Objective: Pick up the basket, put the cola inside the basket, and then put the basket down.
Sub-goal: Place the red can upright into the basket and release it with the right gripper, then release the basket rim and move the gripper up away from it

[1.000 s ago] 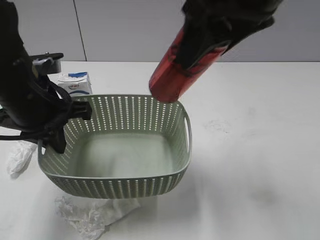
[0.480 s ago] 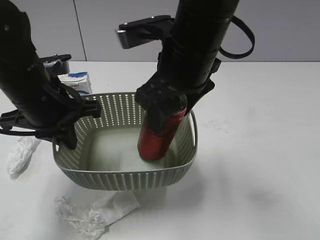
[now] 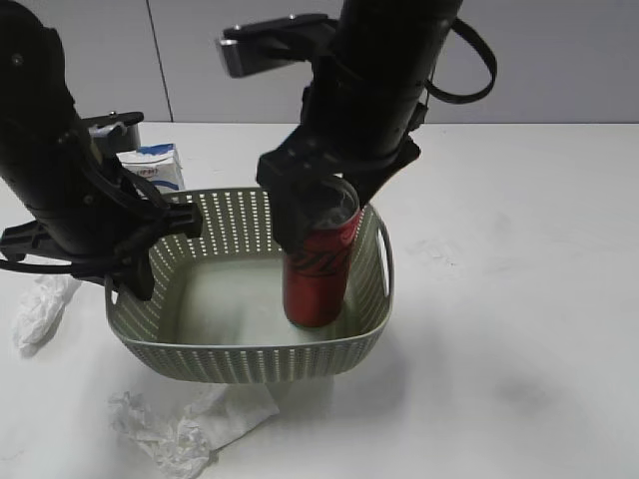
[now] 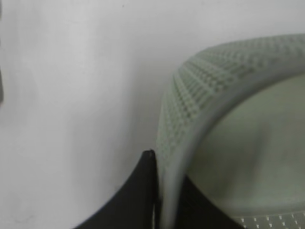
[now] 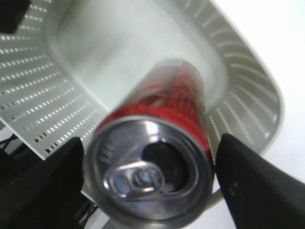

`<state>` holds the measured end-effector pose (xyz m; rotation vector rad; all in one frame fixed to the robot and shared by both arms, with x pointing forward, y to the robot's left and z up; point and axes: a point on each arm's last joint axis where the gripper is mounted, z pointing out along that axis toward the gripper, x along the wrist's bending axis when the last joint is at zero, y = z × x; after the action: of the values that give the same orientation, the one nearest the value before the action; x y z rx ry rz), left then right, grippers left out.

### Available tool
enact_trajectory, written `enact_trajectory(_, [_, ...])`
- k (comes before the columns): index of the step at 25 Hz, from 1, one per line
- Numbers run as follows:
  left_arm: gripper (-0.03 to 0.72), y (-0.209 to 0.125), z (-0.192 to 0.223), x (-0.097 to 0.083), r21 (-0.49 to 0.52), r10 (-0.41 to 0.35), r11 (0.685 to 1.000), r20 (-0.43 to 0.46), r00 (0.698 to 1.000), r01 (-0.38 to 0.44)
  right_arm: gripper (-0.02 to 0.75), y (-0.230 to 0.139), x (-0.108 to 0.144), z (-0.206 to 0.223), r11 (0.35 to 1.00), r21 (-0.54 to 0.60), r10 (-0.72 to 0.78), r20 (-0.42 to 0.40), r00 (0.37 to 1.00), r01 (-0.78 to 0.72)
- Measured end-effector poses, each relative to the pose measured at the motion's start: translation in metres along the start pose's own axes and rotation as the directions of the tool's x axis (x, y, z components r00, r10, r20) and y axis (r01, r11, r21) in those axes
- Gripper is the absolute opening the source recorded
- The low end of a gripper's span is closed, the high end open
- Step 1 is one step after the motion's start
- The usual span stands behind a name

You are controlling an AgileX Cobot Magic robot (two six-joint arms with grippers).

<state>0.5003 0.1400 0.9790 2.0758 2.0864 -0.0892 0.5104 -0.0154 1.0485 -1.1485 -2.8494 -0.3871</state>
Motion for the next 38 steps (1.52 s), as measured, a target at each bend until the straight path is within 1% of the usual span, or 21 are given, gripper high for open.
enact_trajectory(6, [-0.004, 0.000, 0.000, 0.000, 0.001, 0.000, 1.000, 0.000, 1.000, 0.000, 0.647, 0.015, 0.005, -0.040, 0.990, -0.142, -0.020, 0.003, 1.000, 0.020])
enact_trajectory(8, [-0.004, 0.000, 0.000, 0.000, 0.003, 0.000, 1.000, -0.001, 1.000, 0.000, 0.647, 0.019, -0.001, -0.052, 0.983, -0.180, -0.024, 0.046, 0.999, 0.032])
enact_trajectory(10, [-0.004, 0.000, 0.000, 0.000, 0.004, 0.000, 1.000, -0.002, 1.000, 0.000, 0.644, 0.022, -0.014, -0.060, 0.979, -0.198, -0.023, 0.131, 0.991, 0.049])
enact_trajectory(12, [-0.004, -0.001, 0.000, 0.000, 0.008, 0.000, 1.000, -0.004, 1.000, 0.000, 0.638, 0.021, -0.036, -0.065, 0.980, -0.196, 0.007, 0.223, 0.975, 0.038])
enact_trajectory(14, [-0.004, -0.001, 0.000, 0.001, 0.015, -0.001, 1.000, -0.006, 1.000, 0.001, 0.632, 0.017, -0.066, -0.070, 0.979, -0.203, 0.081, 0.273, 0.959, -0.025])
enact_trajectory(17, [-0.004, -0.003, 0.000, 0.001, 0.028, -0.001, 1.000, -0.012, 1.000, 0.001, 0.624, 0.006, -0.112, -0.079, 0.965, -0.224, 0.201, 0.292, 0.935, -0.138])
enact_trajectory(21, [-0.004, -0.004, 0.000, 0.002, 0.048, 0.000, 0.999, -0.022, 1.000, 0.001, 0.608, -0.016, -0.171, -0.092, 0.918, -0.260, 0.368, 0.273, 0.889, -0.300])
enact_trajectory(24, [-0.004, -0.006, 0.000, 0.003, 0.062, 0.000, 0.998, -0.028, 1.000, 0.002, 0.594, -0.038, -0.204, -0.101, 0.877, -0.277, 0.464, 0.274, 0.843, -0.392])
enact_trajectory(26, [-0.004, -0.006, 0.000, 0.003, 0.066, 0.000, 0.998, -0.030, 1.000, 0.002, 0.589, -0.054, -0.217, -0.106, 0.855, -0.281, 0.508, 0.278, 0.816, -0.436])
enact_trajectory(29, [-0.004, -0.006, 0.000, 0.003, 0.066, 0.000, 0.998, -0.030, 1.000, 0.002, 0.587, -0.079, -0.222, -0.115, 0.830, -0.280, 0.552, 0.281, 0.785, -0.483])
enact_trajectory(31, [-0.004, -0.006, 0.000, 0.003, 0.066, 0.000, 0.998, -0.030, 1.000, 0.002, 0.587, -0.097, -0.217, -0.119, 0.820, -0.272, 0.568, 0.281, 0.774, -0.503])
enact_trajectory(35, [-0.004, -0.006, 0.000, 0.003, 0.068, 0.000, 0.998, -0.031, 1.000, 0.002, 0.587, -0.133, -0.189, -0.117, 0.818, -0.245, 0.573, 0.271, 0.774, -0.520])
enact_trajectory(38, [-0.004, -0.006, 0.000, 0.003, 0.068, -0.001, 0.998, -0.030, 1.000, 0.003, 0.585, -0.165, -0.161, -0.119, 0.808, -0.296, 0.580, 0.251, 0.775, -0.509])
